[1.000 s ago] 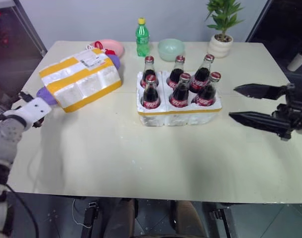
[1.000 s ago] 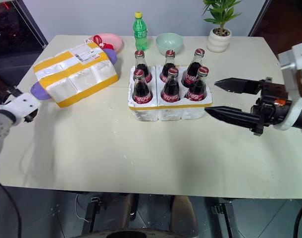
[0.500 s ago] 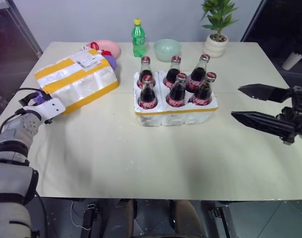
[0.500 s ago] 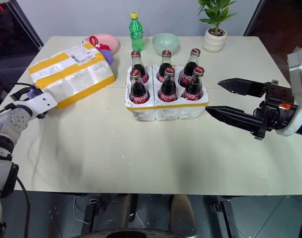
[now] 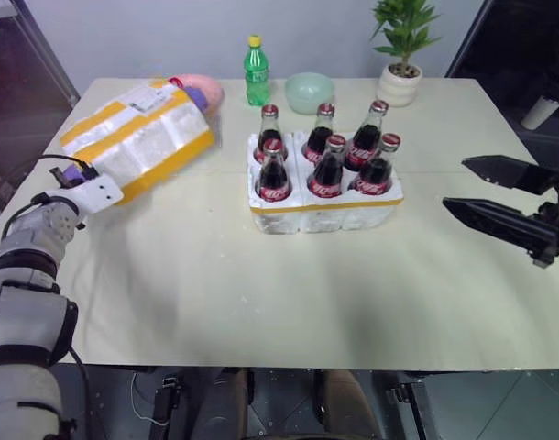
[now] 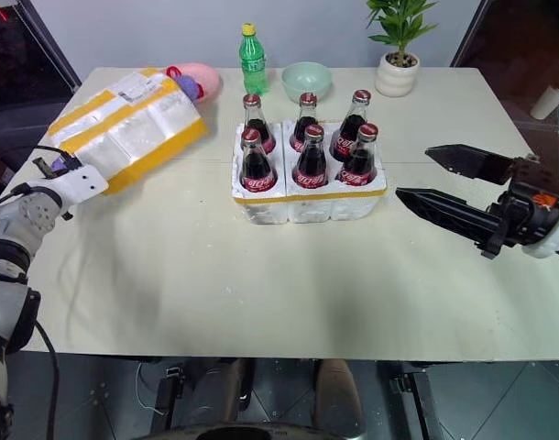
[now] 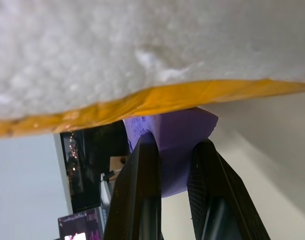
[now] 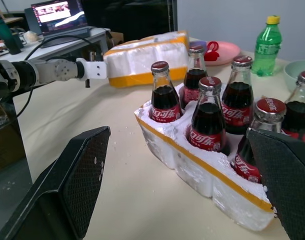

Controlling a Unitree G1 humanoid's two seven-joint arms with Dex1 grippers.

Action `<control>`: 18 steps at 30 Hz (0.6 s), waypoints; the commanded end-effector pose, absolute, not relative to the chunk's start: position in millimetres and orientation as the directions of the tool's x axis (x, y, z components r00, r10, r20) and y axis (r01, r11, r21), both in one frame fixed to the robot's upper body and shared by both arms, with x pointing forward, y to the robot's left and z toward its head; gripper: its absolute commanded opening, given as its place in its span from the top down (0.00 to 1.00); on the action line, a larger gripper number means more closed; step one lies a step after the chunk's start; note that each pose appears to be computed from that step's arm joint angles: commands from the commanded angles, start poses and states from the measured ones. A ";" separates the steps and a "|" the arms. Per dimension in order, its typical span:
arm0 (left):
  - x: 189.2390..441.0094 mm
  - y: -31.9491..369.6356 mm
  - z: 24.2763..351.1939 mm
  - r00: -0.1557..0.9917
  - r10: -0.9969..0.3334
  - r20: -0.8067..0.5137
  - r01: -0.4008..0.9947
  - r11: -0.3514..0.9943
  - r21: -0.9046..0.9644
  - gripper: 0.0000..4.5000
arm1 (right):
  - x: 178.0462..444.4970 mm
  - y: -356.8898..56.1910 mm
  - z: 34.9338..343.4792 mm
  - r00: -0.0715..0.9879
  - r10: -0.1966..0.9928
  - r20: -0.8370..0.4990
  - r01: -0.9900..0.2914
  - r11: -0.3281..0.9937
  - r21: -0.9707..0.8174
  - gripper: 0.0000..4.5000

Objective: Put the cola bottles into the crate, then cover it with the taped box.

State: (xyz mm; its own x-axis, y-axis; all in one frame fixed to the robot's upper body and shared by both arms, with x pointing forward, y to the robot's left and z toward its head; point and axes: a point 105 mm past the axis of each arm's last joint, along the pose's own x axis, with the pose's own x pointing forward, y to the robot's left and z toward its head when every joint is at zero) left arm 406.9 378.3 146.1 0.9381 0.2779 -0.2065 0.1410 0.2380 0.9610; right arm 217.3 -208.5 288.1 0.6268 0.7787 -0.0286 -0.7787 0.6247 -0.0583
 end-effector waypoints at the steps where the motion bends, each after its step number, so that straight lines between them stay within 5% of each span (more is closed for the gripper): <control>1: 413.6 376.3 177.4 0.959 0.255 -0.125 0.058 0.255 0.965 0.95 | 210.8 -209.5 297.5 0.632 0.775 -0.012 -0.771 0.627 -0.114 0.00; 11: 420.8 311.2 297.2 0.989 -0.082 0.122 -0.084 0.369 0.926 0.95 | 217.4 -221.9 281.0 0.660 0.747 -0.079 -0.751 0.658 -0.052 0.00; 18: 387.3 229.6 334.9 0.941 -0.339 0.008 0.081 0.249 0.965 0.95 | 225.6 -227.4 271.3 0.692 0.714 -0.102 -0.722 0.685 -0.098 0.00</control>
